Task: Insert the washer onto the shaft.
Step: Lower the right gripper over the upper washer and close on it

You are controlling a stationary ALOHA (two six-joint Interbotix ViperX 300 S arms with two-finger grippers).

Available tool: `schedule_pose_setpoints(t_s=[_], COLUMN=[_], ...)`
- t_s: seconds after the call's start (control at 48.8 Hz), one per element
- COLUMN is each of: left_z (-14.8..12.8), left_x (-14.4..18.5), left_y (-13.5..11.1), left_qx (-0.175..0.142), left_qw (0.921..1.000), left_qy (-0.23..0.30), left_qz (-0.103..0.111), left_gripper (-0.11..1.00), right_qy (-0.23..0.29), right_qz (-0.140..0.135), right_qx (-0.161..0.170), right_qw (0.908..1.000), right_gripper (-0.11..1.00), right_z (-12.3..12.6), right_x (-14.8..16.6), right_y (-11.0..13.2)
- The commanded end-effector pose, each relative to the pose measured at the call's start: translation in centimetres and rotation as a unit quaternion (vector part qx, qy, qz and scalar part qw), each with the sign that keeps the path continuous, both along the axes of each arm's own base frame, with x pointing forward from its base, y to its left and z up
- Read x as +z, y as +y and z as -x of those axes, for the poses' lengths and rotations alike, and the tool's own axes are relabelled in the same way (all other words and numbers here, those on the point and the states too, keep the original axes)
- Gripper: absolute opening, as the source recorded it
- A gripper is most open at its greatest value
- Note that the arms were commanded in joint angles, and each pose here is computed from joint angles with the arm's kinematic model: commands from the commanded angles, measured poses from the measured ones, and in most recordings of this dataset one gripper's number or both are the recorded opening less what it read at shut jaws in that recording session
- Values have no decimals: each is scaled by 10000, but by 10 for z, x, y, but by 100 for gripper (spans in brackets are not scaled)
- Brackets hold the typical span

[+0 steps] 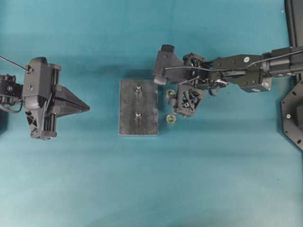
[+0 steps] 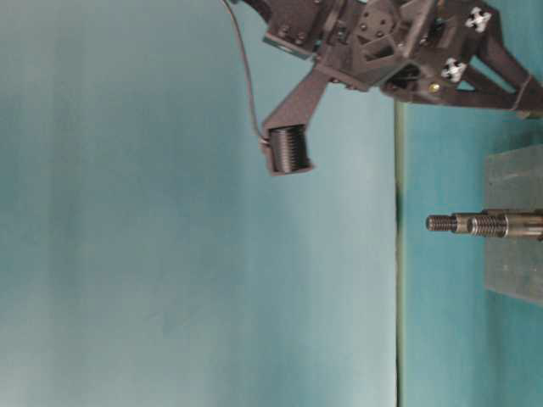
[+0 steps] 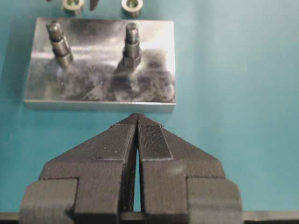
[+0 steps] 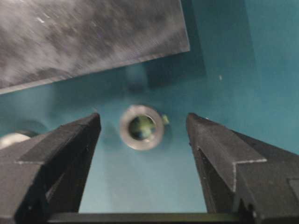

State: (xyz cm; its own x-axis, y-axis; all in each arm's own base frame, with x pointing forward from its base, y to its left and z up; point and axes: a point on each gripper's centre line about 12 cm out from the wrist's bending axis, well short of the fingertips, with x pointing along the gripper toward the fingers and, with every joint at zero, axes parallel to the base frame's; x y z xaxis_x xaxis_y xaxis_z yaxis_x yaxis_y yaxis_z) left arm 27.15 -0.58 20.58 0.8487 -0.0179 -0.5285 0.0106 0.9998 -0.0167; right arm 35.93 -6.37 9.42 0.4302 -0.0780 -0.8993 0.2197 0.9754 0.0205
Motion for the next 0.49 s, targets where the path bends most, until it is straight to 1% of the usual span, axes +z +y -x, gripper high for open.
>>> schedule_pose_setpoints(t_s=[0.0,0.123,0.307,0.471], left_z=[-3,-3,-3,-3], left_x=[6,6,6,6], left_y=[0,0,0,0], left_qx=[-4,-12,-12,-5], left_qw=[9999,9999,9999,9999], left_qy=[-115,-115,-115,-123], left_qz=[-4,-4,-4,-4], left_gripper=[0,0,0,0], right_qy=[-100,-10,-26,-49], right_qz=[49,29,29,33], right_qx=[28,28,22,37], right_qw=[9999,10000,10000,10000], right_gripper=[78,73,58,49], right_z=[-5,-4,-4,-5], right_x=[8,7,7,8], right_y=[-2,-1,-2,-1])
